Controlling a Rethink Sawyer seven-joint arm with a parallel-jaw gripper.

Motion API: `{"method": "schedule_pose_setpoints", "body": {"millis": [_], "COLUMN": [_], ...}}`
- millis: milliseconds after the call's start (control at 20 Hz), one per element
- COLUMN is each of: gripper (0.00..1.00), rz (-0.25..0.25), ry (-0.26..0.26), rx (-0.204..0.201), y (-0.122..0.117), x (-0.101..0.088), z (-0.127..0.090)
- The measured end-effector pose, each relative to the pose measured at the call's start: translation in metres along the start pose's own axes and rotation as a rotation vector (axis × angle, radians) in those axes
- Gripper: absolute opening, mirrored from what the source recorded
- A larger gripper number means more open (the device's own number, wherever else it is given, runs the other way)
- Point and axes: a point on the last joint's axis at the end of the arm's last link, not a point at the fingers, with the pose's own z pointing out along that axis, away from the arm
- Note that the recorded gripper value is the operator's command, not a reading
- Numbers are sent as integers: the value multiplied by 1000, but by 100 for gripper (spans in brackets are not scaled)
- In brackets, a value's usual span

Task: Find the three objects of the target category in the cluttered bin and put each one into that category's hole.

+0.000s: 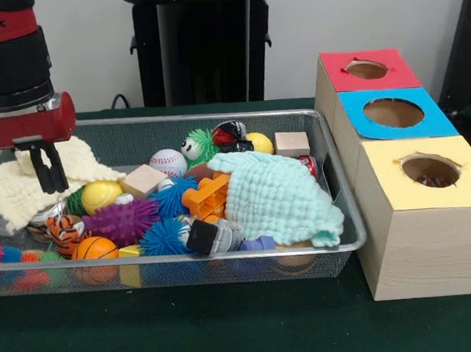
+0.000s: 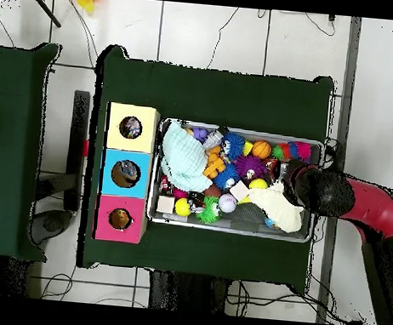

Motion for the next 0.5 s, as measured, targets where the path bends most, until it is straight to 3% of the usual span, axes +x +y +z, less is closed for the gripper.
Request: {"method": "schedule_pose_setpoints", "body": {"millis": [200,250,500], "gripper": [0,100,100], "rz": [-6,-10,-16], "ry": [5,7,8], "rx": [-11,-17,-25], "y": [5,9,14], "x": [4,5,5], "z": [0,0,0]}}
